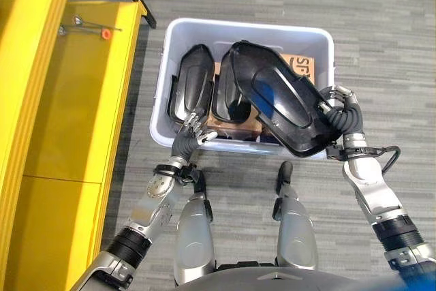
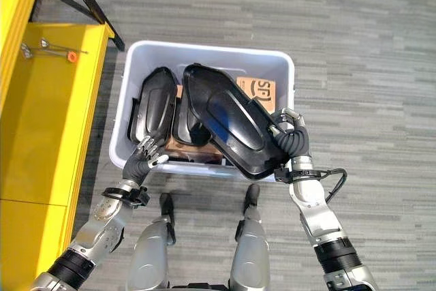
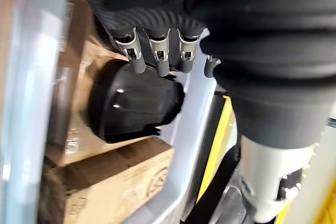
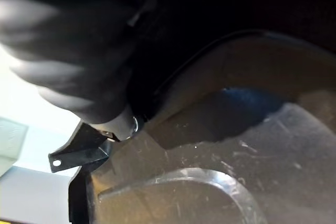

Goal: Move parts from the plastic box to the shelf.

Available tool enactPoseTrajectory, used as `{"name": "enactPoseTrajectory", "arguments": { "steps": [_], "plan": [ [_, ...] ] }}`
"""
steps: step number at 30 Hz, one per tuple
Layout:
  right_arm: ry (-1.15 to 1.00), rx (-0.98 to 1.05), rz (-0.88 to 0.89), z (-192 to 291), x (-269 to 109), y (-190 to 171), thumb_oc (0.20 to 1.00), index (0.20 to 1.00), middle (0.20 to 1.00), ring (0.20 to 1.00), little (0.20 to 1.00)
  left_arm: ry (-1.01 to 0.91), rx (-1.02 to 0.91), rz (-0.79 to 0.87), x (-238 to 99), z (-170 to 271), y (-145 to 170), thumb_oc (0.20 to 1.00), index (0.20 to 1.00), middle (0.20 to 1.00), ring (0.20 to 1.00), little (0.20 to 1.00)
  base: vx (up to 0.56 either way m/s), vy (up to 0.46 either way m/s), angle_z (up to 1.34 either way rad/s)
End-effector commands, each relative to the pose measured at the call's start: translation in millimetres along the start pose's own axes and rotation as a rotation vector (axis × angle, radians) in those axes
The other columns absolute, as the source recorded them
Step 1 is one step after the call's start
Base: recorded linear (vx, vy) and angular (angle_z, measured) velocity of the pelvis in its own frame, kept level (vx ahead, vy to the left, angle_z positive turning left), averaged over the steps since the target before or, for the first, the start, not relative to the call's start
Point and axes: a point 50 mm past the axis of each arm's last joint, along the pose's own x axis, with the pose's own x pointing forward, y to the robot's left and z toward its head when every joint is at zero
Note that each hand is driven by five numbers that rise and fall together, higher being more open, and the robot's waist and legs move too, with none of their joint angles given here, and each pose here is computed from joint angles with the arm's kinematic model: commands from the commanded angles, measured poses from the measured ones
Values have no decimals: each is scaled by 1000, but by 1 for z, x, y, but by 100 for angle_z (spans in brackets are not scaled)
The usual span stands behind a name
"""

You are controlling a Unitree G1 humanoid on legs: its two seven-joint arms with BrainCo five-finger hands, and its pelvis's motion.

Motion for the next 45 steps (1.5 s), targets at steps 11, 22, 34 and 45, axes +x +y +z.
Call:
{"name": "enactPoseTrajectory", "arguments": {
  "steps": [11, 22, 34, 45],
  "plan": [
    [26, 170, 161, 1, -42, -3, 200, 200, 200, 200, 200, 40, 17, 57, -38, -9, 26, 1000, 1000, 1000, 1000, 1000, 62, -20, -8],
    [40, 308, 294, 5, -37, 21, 200, 200, 200, 200, 200, 51, -50, 143, -52, -18, 31, 1000, 1000, 1000, 1000, 1000, -22, -118, -9],
    [105, 321, 272, -6, -52, 14, 200, 200, 200, 200, 200, 89, -83, 202, -64, -31, 33, 1000, 1000, 1000, 1000, 1000, -150, -83, 63],
    [90, 340, 213, -3, -50, 15, 200, 200, 200, 200, 200, 0, -3, 110, -38, -5, 28, 1000, 1000, 1000, 1000, 1000, 94, 258, 70]
  ]
}}
